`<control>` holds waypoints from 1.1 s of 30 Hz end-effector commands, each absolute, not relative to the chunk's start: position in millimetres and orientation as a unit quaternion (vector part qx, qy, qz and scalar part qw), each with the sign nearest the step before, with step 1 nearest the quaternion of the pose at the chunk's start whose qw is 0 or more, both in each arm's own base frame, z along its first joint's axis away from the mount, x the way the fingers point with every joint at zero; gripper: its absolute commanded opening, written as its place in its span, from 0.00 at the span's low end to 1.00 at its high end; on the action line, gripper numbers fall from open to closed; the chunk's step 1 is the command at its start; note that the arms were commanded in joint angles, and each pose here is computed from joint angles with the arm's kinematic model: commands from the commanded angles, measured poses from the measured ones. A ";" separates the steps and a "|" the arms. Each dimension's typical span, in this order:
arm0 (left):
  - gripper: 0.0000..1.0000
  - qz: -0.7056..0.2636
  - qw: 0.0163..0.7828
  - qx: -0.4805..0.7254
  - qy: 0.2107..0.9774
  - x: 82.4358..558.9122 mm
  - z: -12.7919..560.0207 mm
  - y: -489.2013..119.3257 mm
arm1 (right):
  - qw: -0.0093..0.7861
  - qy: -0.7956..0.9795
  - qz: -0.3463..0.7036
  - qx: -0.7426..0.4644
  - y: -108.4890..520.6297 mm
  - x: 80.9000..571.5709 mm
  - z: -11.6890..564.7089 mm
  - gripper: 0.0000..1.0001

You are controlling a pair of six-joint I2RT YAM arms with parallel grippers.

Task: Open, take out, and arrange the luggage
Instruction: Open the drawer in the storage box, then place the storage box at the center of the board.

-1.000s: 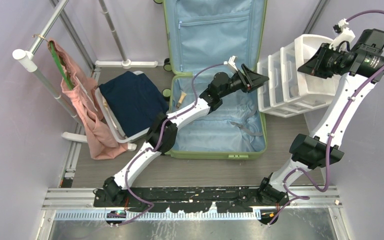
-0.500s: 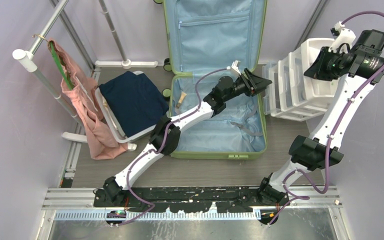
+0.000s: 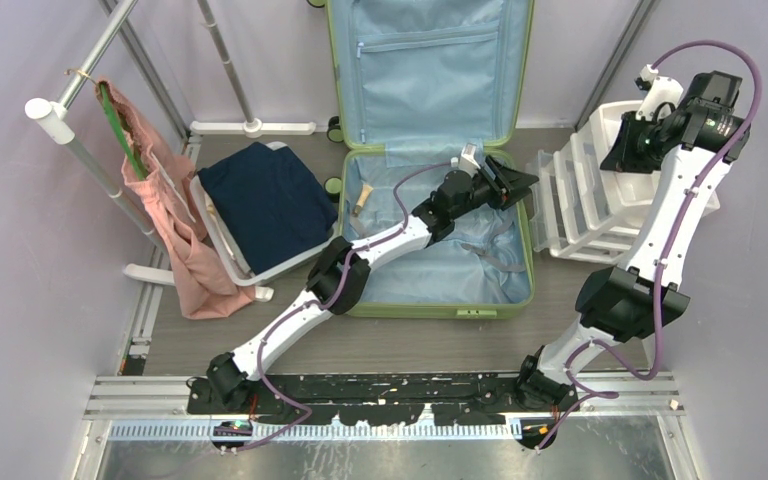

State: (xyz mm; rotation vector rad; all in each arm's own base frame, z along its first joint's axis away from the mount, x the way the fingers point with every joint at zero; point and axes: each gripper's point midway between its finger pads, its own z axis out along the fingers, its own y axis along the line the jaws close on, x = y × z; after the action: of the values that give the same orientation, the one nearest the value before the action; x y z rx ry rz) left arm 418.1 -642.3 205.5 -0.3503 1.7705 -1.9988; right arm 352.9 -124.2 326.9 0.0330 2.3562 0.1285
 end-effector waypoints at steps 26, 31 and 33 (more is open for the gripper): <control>0.64 -0.722 0.309 -0.073 0.615 427.1 333.6 -586.0 | 0.422 0.896 -0.091 -0.106 -134.2 405.5 311.3 0.01; 0.64 -0.691 0.323 -0.010 0.647 417.9 340.6 -559.4 | 0.398 0.906 -0.080 -0.120 -122.5 404.9 294.6 0.21; 0.64 -0.662 0.331 0.016 0.672 413.5 335.5 -541.5 | 0.396 0.907 -0.073 -0.121 -117.4 403.9 293.2 0.36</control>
State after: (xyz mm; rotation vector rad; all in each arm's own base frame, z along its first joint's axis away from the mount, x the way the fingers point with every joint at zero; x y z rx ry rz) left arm 434.4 -577.7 281.8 -0.1966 1.7926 -1.8104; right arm 382.7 -110.5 245.9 -0.2460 2.4929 -0.0411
